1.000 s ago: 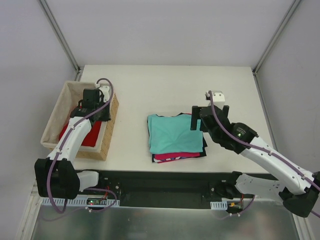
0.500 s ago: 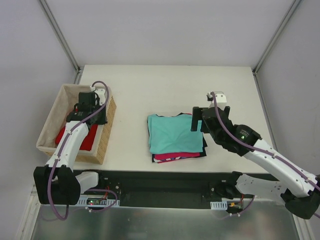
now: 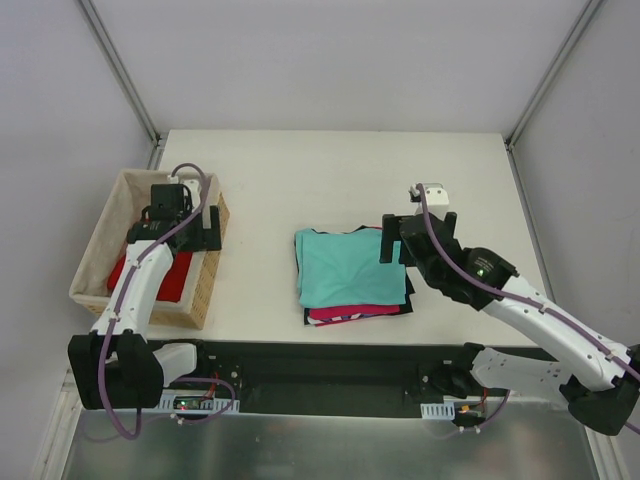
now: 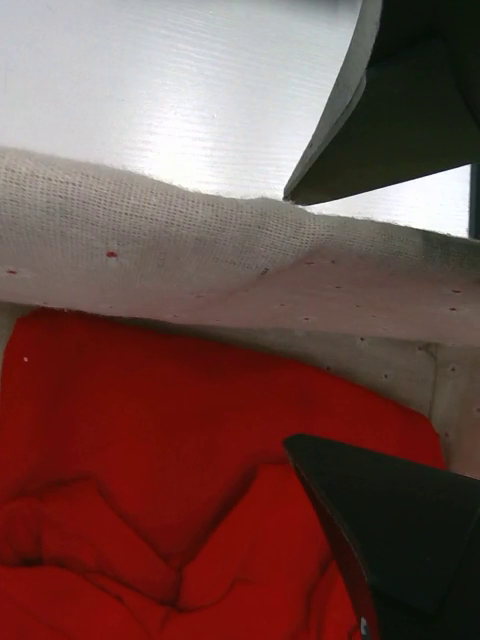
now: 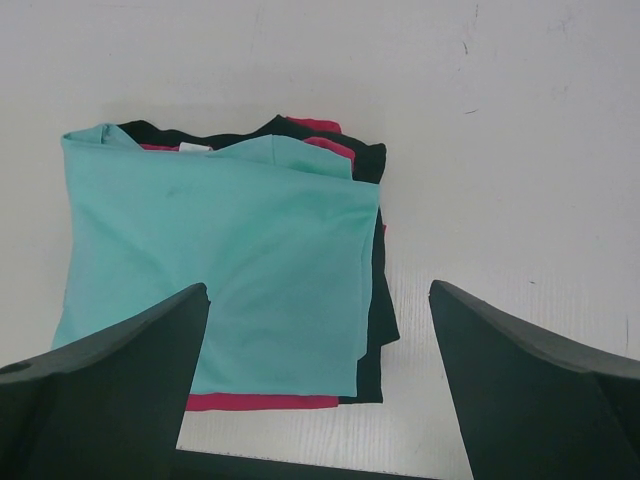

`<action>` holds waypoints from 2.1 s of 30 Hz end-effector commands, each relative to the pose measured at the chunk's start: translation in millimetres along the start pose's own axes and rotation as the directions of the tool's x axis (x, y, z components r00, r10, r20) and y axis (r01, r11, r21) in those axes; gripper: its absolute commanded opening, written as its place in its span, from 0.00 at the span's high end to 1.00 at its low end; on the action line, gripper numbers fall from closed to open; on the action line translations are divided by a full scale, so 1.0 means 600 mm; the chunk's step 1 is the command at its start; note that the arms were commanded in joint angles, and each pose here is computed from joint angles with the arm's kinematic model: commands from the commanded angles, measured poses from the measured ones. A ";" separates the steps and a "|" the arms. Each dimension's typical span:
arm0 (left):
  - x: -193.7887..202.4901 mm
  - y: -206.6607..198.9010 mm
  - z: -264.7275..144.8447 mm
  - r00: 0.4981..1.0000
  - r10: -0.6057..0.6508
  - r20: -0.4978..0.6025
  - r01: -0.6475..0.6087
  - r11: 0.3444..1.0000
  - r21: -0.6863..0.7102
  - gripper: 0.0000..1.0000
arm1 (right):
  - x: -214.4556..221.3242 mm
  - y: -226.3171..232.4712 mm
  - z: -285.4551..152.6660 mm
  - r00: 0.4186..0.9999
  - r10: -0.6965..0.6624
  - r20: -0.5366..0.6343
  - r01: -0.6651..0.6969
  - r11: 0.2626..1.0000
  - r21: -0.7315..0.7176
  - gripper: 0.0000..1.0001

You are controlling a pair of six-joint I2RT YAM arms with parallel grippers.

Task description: Fold and stack the t-shirts

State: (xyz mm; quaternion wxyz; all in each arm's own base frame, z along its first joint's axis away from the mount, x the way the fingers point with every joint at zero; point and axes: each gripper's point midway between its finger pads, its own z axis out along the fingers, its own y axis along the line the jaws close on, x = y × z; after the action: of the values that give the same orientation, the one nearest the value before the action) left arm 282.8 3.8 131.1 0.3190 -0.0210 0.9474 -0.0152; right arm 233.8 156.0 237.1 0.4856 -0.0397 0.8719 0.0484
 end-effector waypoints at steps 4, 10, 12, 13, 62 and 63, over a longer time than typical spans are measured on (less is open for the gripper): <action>-0.089 0.051 -0.101 0.980 -0.072 0.187 0.107 0.976 -0.189 0.01 | -0.017 0.006 -0.005 1.000 -0.011 0.020 0.011 1.000 -0.010 0.04; -0.190 0.000 -0.213 0.948 -0.076 0.308 0.095 0.994 -0.048 0.01 | -0.001 0.037 0.016 0.996 -0.079 -0.038 0.077 0.996 -0.052 0.04; -0.216 -0.058 -0.250 0.933 -0.041 0.357 0.014 0.997 0.079 0.01 | 0.014 0.055 0.034 0.991 -0.109 -0.079 0.104 0.992 -0.069 0.03; -0.216 -0.077 -0.255 0.933 -0.034 0.359 -0.011 0.992 0.123 0.01 | 0.021 0.071 0.038 0.988 -0.121 -0.097 0.111 0.988 -0.105 0.03; -0.108 -0.181 -0.183 0.975 -0.006 0.221 -0.070 0.940 0.335 0.01 | 0.152 0.190 0.134 0.924 -0.206 -0.324 0.190 0.979 -0.079 0.04; -0.106 -0.181 -0.181 0.976 -0.007 0.216 -0.068 0.939 0.336 0.01 | 0.158 0.186 0.139 0.920 -0.202 -0.335 0.187 0.979 -0.077 0.03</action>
State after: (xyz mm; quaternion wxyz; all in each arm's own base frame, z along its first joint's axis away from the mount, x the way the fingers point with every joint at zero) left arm 270.0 -93.7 260.5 0.4167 0.0411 0.8944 -0.1573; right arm 235.2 274.3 125.9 0.3344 -0.1563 0.9294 0.0015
